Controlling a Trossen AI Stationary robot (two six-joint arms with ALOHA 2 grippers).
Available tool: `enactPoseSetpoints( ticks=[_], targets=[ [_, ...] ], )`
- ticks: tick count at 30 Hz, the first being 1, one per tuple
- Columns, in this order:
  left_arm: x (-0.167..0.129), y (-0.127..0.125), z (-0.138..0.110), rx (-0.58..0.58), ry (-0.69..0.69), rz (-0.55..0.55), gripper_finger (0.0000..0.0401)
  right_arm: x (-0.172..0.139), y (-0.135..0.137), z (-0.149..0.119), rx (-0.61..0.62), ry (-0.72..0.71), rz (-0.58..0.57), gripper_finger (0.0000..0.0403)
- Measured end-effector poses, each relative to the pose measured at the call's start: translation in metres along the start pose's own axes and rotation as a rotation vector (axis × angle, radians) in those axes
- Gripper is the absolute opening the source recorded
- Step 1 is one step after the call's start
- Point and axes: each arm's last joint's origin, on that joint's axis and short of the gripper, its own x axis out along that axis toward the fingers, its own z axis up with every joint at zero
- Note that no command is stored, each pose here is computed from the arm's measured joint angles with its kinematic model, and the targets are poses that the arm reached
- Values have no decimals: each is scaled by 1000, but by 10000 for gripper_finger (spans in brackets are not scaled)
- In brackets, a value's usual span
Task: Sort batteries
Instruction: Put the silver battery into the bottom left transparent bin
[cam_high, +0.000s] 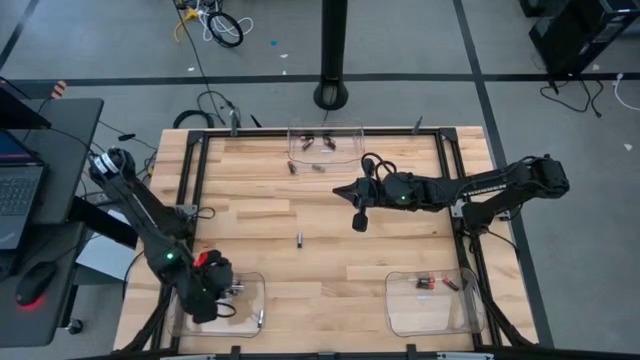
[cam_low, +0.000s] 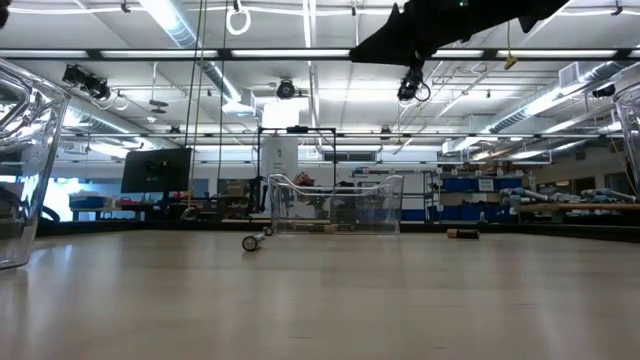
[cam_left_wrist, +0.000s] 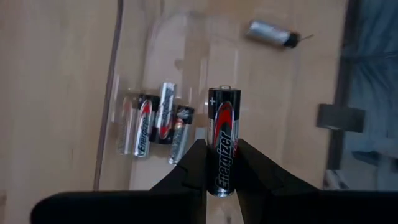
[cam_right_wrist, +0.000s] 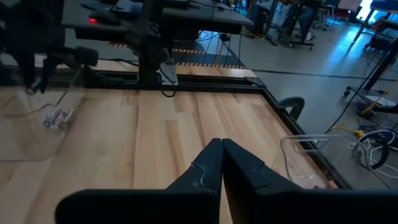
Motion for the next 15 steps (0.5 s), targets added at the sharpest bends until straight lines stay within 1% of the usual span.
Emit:
enactPoseSetpoints(
  ticks=[6, 9, 15],
  targets=[
    [19, 11, -13, -33, 57, -36, 56, 0, 1, 0, 18, 1, 4, 17],
    [21, 14, -16, -33, 93, -33, 56, 0, 1, 0, 18, 2, 4, 21],
    [21, 13, -16, -55, 99, -45, 56, 0, 1, -1, 16, 10, 5, 21]
  ],
)
